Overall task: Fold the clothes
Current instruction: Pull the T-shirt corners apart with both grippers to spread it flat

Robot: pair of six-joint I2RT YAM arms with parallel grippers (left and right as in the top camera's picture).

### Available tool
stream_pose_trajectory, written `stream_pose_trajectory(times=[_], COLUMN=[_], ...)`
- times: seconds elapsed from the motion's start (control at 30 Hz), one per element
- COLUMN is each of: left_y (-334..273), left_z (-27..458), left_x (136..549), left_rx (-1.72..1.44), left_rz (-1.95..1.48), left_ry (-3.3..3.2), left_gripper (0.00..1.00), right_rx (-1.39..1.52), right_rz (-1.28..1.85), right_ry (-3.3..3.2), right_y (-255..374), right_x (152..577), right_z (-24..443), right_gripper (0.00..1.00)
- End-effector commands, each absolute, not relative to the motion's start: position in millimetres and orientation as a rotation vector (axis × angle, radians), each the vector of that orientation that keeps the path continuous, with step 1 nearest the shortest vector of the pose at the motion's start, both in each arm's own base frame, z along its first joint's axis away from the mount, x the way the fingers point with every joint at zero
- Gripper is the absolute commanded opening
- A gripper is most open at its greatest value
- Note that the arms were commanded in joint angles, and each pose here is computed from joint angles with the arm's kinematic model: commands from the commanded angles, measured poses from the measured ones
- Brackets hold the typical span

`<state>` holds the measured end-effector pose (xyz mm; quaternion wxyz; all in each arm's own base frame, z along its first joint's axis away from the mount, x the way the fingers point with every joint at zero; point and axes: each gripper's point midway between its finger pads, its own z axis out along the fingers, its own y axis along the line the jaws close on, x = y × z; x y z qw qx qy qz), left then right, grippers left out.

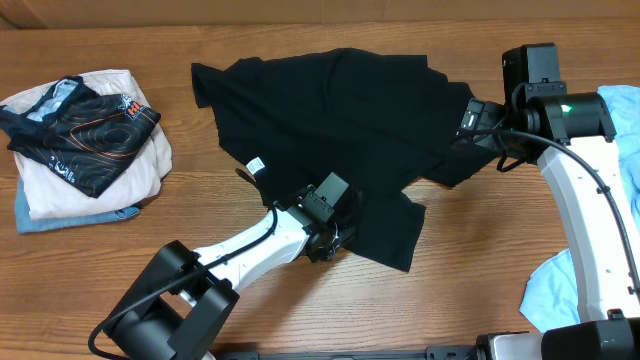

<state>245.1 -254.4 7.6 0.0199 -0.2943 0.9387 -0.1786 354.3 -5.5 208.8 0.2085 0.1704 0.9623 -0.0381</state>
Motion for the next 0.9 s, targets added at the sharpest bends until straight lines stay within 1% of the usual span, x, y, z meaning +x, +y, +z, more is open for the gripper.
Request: stream_pose_trajectory(times=[0.0,0.07,0.2,0.3,0.37,0.5,0.63,0.87], left_y=[-253.3,-253.1,-251.6,-234.5,-212.4,-141.4,-88.7,-45.2], left_z=[0.8,0.9,6.3,18.2,30.1,59.9,79.4,79.0], left_x=[239.1,239.2,242.2,250.9,258.5,276.0,285.3,286.0], left_rx=[-0.916,-0.904,-0.833,-0.812,-0.830,-0.908,-0.946,-0.992], left_rz=[-0.532,-0.531,-0.561,-0.551,-0.528,-0.413,-0.365,-0.243], left_ry=[2.933,2.936,2.950,2.932,2.908,2.805,2.729,2.702], left_gripper=[0.20,0.04,0.04,0.04,0.04,0.04,0.04,0.04], right_rx=[0.470,0.470,0.470,0.478,0.491,0.520,0.542,0.550], right_rz=[-0.113,-0.113,-0.113,-0.114,-0.116,-0.067,-0.024,-0.027], right_ry=[2.650,2.650,2.650,2.648,2.647,2.656,2.664,2.713], right_y=[-8.1,-8.1,-8.1,-10.1,-13.1,-15.7,-17.2,-16.6], right_x=[357.6,357.6,357.6,357.7,357.7,358.7,361.9,359.6], right_z=[217.6,217.6,217.6,217.7,217.4,214.1,205.6,172.9], right_gripper=[1.00,1.00,1.00,1.00,1.00,1.00,1.00,1.00])
